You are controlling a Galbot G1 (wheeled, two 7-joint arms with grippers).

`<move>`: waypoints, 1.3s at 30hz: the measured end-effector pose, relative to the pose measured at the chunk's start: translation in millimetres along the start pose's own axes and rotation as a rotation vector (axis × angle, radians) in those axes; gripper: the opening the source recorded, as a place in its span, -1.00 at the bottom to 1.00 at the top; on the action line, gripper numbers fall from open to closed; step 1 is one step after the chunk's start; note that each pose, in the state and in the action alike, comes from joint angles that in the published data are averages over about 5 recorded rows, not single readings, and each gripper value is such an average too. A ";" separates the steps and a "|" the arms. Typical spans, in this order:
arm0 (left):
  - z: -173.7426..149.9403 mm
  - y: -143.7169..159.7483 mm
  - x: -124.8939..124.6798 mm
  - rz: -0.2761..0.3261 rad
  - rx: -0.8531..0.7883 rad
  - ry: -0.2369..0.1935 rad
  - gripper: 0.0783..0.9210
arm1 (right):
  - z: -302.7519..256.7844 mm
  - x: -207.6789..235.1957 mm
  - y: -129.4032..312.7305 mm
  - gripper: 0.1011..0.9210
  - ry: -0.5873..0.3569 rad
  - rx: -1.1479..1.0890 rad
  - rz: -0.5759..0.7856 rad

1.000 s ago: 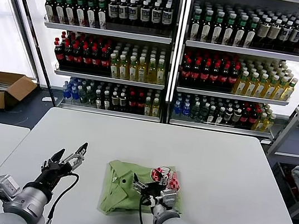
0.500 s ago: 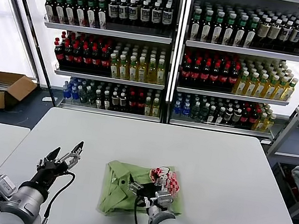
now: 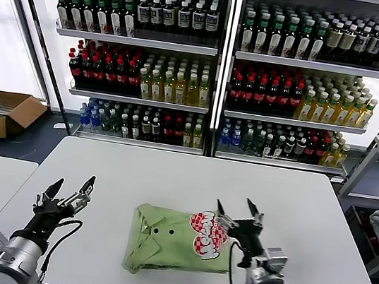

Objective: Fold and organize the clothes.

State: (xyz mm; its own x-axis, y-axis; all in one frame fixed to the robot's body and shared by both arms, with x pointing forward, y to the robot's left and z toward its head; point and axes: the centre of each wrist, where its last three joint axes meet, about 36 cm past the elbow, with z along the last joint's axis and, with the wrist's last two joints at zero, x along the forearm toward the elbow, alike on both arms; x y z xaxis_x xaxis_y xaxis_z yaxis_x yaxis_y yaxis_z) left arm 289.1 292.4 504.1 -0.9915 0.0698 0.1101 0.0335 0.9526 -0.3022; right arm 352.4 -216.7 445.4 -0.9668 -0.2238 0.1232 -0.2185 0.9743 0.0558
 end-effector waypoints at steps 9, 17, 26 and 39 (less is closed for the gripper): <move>9.9 12.2 3.6 0.032 -0.104 -0.028 0.77 | 11.2 49.4 -58.3 0.76 -0.048 0.053 0.071; 17.4 21.3 5.5 0.050 -0.186 -0.035 0.77 | 23.0 82.3 -81.4 0.76 -0.046 0.083 0.101; 20.4 28.4 11.8 0.056 -0.239 -0.040 0.77 | 33.6 96.6 -85.6 0.76 -0.029 0.062 0.103; 24.1 36.2 16.6 0.049 -0.261 -0.043 0.77 | 40.1 107.0 -81.3 0.76 -0.017 0.028 0.091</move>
State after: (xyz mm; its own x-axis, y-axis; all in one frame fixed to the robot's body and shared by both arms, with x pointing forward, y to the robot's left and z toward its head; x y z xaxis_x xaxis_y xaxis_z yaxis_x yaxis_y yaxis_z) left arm 270.8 320.9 472.2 -0.9920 0.1110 0.0597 0.1080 0.9928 -0.0509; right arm 261.3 -318.7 414.3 -0.9849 -0.1339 0.1096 -0.1328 0.9910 0.0172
